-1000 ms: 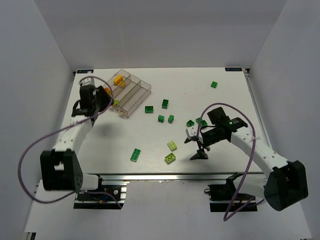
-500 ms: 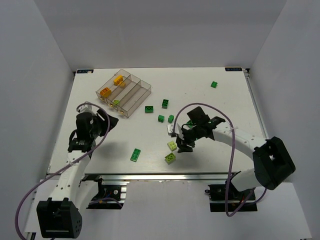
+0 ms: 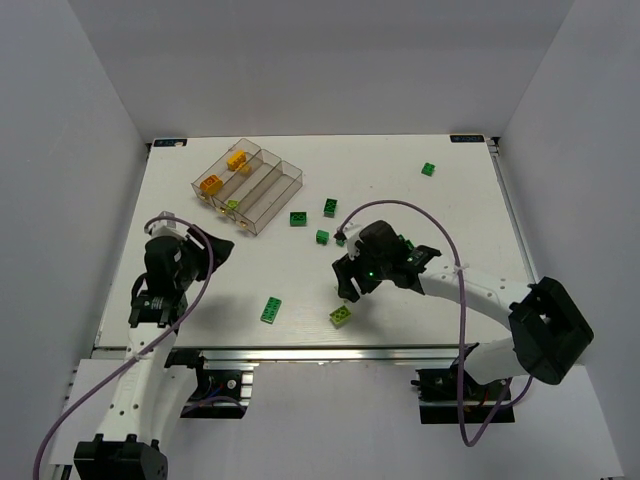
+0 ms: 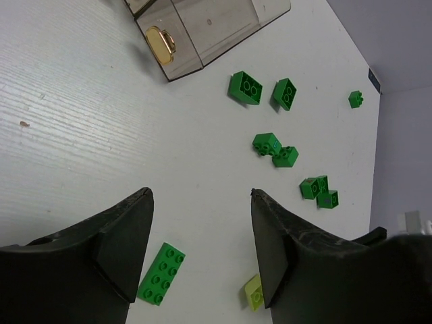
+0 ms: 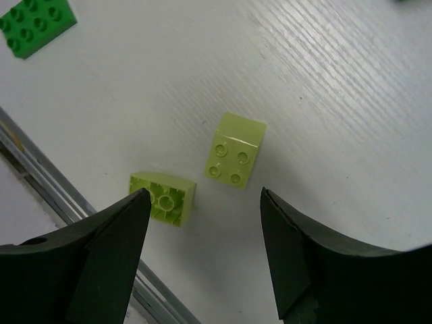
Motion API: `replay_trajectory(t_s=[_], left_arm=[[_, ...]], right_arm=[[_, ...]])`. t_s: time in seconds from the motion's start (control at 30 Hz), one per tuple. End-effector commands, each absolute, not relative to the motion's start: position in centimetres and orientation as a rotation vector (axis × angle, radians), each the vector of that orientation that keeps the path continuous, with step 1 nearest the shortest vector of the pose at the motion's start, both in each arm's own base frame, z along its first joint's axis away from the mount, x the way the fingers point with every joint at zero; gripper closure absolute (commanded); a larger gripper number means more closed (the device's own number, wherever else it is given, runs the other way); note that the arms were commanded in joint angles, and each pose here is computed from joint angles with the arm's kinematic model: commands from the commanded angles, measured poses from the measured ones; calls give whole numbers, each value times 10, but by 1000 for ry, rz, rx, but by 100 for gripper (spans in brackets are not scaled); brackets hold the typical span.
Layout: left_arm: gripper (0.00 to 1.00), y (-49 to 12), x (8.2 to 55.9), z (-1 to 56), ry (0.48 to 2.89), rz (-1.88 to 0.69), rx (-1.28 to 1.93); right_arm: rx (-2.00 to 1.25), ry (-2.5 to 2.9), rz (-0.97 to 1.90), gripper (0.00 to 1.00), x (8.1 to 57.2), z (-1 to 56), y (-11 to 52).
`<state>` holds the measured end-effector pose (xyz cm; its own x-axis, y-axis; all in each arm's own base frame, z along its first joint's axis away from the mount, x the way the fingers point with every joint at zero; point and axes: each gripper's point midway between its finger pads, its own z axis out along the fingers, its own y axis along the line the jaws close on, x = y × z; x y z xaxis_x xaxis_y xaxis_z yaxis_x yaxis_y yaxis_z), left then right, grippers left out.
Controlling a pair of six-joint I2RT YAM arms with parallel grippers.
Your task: Sort the legos into containers by color
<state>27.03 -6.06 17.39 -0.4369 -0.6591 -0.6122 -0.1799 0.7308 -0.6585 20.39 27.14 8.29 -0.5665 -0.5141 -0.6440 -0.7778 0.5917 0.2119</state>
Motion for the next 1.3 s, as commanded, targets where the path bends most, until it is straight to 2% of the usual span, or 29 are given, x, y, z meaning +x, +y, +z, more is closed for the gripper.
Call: replay_trajectory(t_s=[0.0,0.53,0.87,1.0,1.27], left_arm=[[31,-59,261,168,1994,-633,-678],[30,-66,256,181,1944,-711,-699],[30,-72,258,224,1832,-790,-643],[29,-71,258,233,1815,-788,-640],[29,-71,260,239,1797,-797,-635]], right_arm=[[-765,2413,620,29,215,76,271],[-750,2466,574,32,218,45,279],[-754,2501,534,34,220,27,282],[-761,2517,526,40,219,21,281],[-771,2521,516,46,220,18,282]])
